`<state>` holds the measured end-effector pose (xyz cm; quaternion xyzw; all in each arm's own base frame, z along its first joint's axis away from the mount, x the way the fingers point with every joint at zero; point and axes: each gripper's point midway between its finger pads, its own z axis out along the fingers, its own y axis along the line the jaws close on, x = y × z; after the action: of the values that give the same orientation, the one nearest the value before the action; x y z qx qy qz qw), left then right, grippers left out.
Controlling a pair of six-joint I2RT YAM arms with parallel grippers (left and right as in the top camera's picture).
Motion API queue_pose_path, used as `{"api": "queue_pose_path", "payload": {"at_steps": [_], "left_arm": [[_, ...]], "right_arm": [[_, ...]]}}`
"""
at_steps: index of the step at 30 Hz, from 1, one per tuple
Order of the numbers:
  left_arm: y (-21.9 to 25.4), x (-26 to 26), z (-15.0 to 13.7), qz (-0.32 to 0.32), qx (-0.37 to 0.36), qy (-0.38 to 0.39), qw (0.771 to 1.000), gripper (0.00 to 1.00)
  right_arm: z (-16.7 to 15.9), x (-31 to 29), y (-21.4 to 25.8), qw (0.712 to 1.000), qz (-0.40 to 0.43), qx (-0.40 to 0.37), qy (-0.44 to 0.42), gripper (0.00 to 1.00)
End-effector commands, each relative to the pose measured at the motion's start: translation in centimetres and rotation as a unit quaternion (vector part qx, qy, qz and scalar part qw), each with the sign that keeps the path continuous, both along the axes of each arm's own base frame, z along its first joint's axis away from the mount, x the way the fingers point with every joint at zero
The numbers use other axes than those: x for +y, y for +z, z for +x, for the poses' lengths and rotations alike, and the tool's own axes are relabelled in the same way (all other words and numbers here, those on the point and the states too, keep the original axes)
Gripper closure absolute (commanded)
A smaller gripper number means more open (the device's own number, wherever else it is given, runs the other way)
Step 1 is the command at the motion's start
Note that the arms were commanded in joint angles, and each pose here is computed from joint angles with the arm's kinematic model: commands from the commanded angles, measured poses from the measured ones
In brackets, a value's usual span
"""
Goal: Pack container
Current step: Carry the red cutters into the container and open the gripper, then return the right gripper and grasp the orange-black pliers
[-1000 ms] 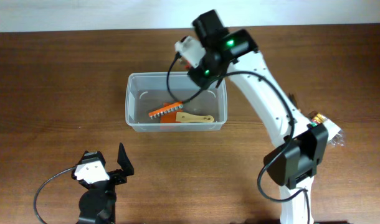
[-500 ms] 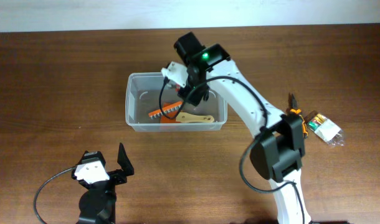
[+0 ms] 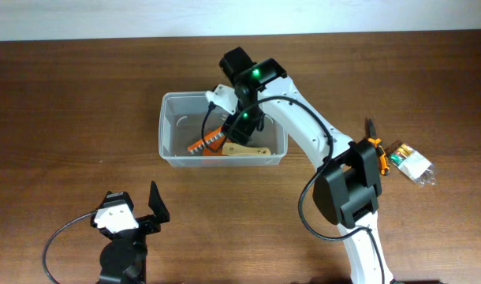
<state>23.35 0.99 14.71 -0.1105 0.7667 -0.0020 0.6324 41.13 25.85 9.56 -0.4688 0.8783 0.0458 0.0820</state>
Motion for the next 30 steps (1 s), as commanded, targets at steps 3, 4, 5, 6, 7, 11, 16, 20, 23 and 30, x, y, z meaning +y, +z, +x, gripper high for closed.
{"api": "queue_pose_path", "payload": {"at_steps": [3, 4, 5, 6, 7, 11, 16, 20, 23, 30], "left_arm": [[0.0, 0.0, 0.0, 0.004, 0.0, -0.001, 1.0, 0.01], [-0.1, 0.0, 0.0, 0.004, 0.0, -0.001, 1.0, 0.01], [0.0, 0.0, 0.0, 0.004, 0.0, -0.001, 1.0, 0.01], [0.0, 0.0, 0.0, 0.004, 0.0, -0.001, 1.0, 0.01], [-0.1, 0.0, 0.0, 0.004, 0.0, -0.001, 1.0, 0.01], [-0.1, 0.0, 0.0, 0.004, 0.0, -0.001, 1.0, 0.01], [0.0, 0.0, 0.0, 0.004, 0.0, -0.001, 1.0, 0.01], [-0.1, 0.0, 0.0, 0.005, 0.0, -0.001, 1.0, 0.01], [-0.1, 0.0, 0.0, 0.004, 0.0, -0.001, 1.0, 0.01], [0.0, 0.0, 0.0, 0.004, 0.0, -0.001, 1.0, 0.01]], "right_arm": [[3.0, -9.7, 8.3, 0.972, -0.063, -0.081, -0.213, 0.17], [2.9, -11.4, 9.1, 0.964, -0.065, -0.074, -0.247, 0.17], [2.6, -13.3, 9.8, 0.955, -0.067, -0.065, -0.281, 0.17], [2.3, -15.1, 10.3, 0.946, -0.069, -0.058, -0.31, 0.17], [2.1, -16.9, 10.8, 0.939, -0.072, -0.052, -0.331, 0.16], [1.1, -23.2, 11.4, 0.915, -0.087, -0.027, -0.393, 0.15], [-0.3, -28.8, 10.5, 0.885, -0.078, 0.023, -0.458, 0.13], [-1.4, -32.3, 9.2, 0.869, -0.085, 0.051, -0.486, 0.13], [-2.3, -33.1, 7.7, 0.871, -0.058, 0.089, -0.479, 0.18], [-5.0, -33.0, 2.9, 0.848, -0.041, 0.178, -0.497, 0.27]]}}
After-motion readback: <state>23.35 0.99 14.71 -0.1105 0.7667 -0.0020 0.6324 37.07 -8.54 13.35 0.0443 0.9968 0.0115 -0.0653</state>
